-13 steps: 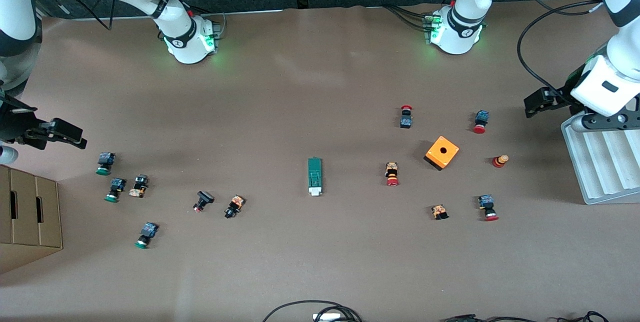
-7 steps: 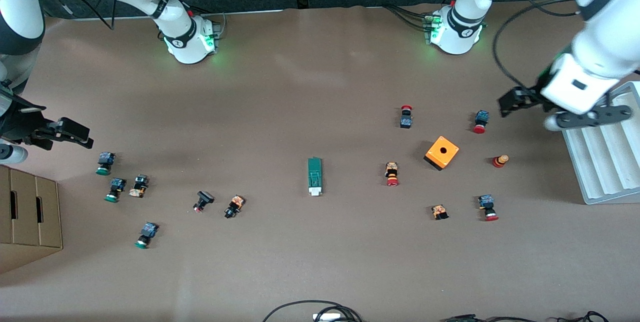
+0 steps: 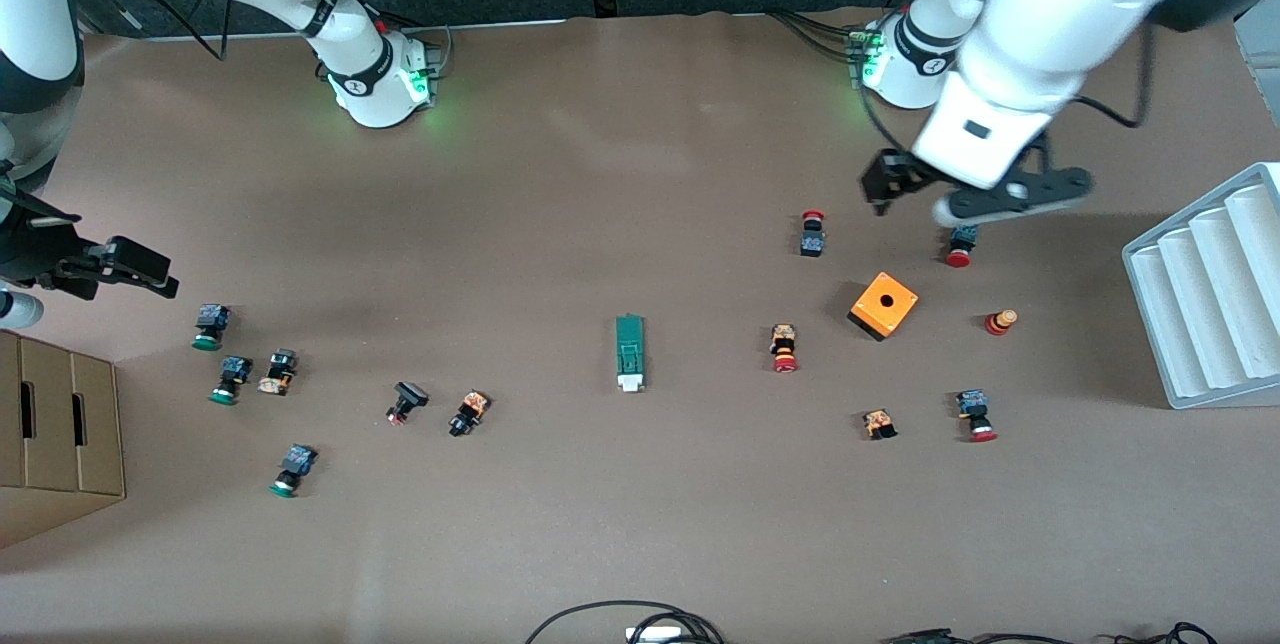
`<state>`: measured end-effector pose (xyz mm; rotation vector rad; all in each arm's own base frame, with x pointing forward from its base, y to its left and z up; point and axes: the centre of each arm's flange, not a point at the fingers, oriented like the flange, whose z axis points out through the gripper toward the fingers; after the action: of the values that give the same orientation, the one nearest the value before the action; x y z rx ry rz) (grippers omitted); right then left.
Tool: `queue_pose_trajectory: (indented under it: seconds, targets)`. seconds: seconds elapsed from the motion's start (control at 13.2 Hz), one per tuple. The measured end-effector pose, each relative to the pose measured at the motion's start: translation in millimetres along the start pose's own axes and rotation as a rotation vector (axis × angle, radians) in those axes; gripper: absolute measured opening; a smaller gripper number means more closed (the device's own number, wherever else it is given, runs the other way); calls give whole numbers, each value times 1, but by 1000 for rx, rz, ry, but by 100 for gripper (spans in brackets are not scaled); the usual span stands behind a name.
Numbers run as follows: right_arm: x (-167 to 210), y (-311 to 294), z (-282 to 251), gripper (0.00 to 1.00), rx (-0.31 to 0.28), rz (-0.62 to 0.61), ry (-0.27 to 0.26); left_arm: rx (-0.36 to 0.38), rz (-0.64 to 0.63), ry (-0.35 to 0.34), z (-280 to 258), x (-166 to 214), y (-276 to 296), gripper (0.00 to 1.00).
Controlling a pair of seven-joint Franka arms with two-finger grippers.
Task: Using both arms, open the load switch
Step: 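Move the left gripper over the green load switch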
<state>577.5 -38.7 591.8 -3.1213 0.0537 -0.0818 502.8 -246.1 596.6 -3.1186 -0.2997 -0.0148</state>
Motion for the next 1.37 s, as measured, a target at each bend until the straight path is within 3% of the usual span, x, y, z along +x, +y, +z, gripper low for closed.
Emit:
queue_pose_trajectory:
  seconds: [0.3,0.61,0.83,1.14,1.37]
  targets:
    - [2,-1,5,100,-1,-2,-6,12,-32,75,18,-28,65,100]
    - [8,1,17,100,-4,3,-17,-25,-69,121,38,-40,106,100]
    - [16,-4,16,100,-6,-6,33,37,-53,226,69,-78,160,100]
    - [16,-8,15,100,-5,-14,40,33,-71,331,120,-116,215,100]
    - [16,-11,17,100,-5,-18,27,52,-90,454,168,-146,247,100]
